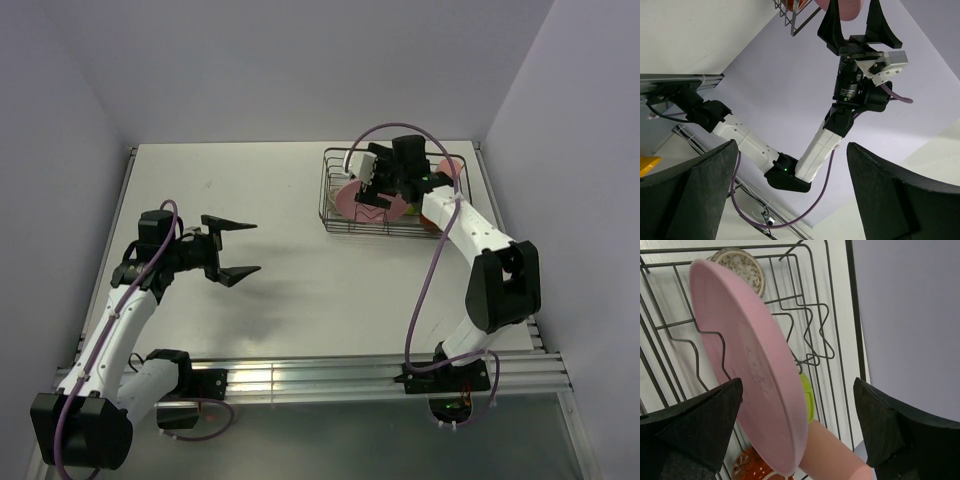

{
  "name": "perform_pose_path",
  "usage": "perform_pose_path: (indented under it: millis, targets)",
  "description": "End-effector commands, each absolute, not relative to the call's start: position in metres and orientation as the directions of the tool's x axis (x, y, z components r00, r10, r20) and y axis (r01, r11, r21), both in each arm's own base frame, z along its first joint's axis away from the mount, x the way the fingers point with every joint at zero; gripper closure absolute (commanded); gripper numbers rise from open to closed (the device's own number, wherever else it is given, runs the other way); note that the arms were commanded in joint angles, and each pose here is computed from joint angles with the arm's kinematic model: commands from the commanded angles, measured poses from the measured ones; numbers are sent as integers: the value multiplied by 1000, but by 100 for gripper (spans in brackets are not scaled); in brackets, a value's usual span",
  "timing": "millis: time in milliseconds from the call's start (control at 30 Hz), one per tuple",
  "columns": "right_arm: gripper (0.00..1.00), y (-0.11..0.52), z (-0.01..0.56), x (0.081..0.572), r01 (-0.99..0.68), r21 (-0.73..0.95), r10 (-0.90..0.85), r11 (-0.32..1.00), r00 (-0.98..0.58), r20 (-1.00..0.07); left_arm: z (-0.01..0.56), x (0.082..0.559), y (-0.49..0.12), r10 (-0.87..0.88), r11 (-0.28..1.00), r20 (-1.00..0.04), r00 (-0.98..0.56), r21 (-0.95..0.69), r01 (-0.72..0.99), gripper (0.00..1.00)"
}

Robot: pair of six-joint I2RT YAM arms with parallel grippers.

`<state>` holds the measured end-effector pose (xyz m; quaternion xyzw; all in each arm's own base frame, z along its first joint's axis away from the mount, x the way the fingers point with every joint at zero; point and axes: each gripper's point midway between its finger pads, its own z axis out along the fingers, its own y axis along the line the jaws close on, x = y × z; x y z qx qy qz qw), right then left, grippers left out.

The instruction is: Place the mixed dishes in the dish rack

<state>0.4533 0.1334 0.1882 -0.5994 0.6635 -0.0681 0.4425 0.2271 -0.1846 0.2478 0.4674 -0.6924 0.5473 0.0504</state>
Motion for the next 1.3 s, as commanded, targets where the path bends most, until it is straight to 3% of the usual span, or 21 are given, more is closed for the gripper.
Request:
perform_pose_path:
  millis: [0, 333, 567, 733, 800, 867, 967, 1100, 1267]
  targets:
    - [0, 135, 225, 457, -663, -677, -825, 321, 155, -543, 267, 229, -185, -583, -29, 537, -610, -764, -645, 3]
    - [0, 146, 293, 428, -569, -700, -758, 431, 194, -623, 267, 234, -184, -596, -22, 517, -615, -776, -631, 3]
    - [0, 157, 332, 399, -443, -626, -657, 642, 102, -747, 264, 239, -184, -605, -4, 494, -624, -786, -618, 2]
    - [0, 154, 331, 381, -340, -437, -492, 833, -93, -865, 257, 238, -183, -616, 2, 481, -624, -791, -612, 2]
    - [0, 150, 339, 378, -249, -246, -299, 937, -203, -932, 252, 236, -182, -621, 7, 476, -623, -791, -612, 2]
    - [0, 143, 311, 366, -199, -180, -246, 963, -383, -890, 249, 234, -182, -621, 22, 456, -638, -803, -595, 2]
    - [0, 142, 293, 345, -154, -105, -172, 982, -530, -830, 238, 230, -182, -617, 60, 440, -653, -801, -596, 2]
    - [0, 140, 268, 311, -120, -23, -94, 993, -633, -768, 238, 235, -181, -634, 149, 345, -693, -824, -546, 2]
    - [0, 133, 261, 276, -71, 127, 54, 989, -634, -771, 230, 245, -210, -568, 340, 223, -792, -813, -473, 1]
